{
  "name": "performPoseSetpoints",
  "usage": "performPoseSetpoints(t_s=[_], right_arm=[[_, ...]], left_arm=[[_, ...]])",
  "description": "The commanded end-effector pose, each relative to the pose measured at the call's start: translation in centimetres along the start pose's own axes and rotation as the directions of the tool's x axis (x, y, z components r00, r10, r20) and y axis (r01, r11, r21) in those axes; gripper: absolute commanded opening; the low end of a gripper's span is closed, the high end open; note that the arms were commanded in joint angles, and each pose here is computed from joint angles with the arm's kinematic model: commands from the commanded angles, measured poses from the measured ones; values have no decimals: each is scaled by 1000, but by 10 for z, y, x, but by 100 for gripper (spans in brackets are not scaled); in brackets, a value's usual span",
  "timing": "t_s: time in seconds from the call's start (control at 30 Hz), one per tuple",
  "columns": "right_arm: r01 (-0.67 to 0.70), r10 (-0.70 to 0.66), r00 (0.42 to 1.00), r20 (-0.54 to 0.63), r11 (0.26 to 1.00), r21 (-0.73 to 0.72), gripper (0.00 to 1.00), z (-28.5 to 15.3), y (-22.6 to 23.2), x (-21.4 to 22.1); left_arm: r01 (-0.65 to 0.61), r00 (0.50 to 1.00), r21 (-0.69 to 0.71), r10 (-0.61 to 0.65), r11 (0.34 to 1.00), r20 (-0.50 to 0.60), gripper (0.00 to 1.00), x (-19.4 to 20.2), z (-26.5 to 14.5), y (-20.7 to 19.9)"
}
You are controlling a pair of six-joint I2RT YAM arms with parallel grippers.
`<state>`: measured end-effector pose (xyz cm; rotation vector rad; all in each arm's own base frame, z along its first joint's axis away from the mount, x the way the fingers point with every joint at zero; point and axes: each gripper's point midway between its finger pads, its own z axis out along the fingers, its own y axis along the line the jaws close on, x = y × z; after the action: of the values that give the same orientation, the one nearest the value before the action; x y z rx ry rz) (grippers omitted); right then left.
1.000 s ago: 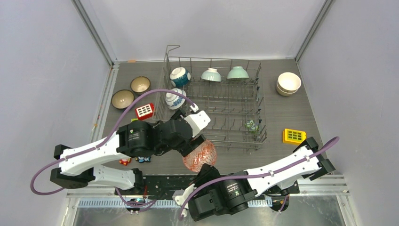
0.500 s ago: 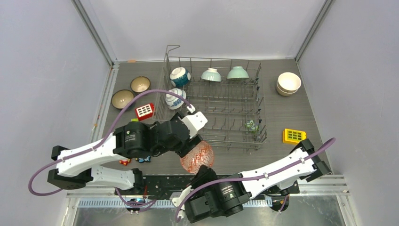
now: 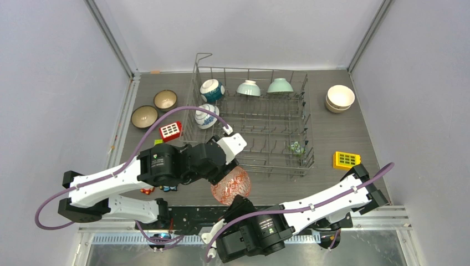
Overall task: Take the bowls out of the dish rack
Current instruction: Place the bowl at the center of the board.
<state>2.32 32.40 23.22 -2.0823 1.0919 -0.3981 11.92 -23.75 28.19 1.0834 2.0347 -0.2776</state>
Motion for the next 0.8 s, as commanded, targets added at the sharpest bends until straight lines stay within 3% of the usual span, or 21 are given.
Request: performPoseSetpoints(t_s=[0.0, 0.17, 0.27, 0.37, 0.57, 0.77], right_arm=[[-20, 19, 999, 31, 999, 41, 1, -10, -15, -5], [-22, 20, 999, 32, 999, 42, 1, -10, -16, -5], [-21, 19, 999, 31, 999, 43, 1, -10, -16, -5], [-22, 21, 999, 32, 999, 44, 1, -10, -16, -5], [-22, 21, 999, 29, 999, 44, 1, -10, -15, -5], [-23, 22, 999, 30, 999, 46, 1, -10, -16, -3]], left_arm=[[23, 998, 8, -24, 1000, 54, 52, -13, -4, 0], [26, 998, 17, -27, 1000, 57, 41, -13, -4, -1], [24, 998, 21, -25, 999, 54, 39, -13, -4, -2], [28, 998, 28, -29, 999, 57, 40, -14, -4, -4], [35, 997, 28, -37, 999, 63, 57, -15, -5, -4], [22, 998, 41, -24, 999, 51, 52, -14, -1, -8]])
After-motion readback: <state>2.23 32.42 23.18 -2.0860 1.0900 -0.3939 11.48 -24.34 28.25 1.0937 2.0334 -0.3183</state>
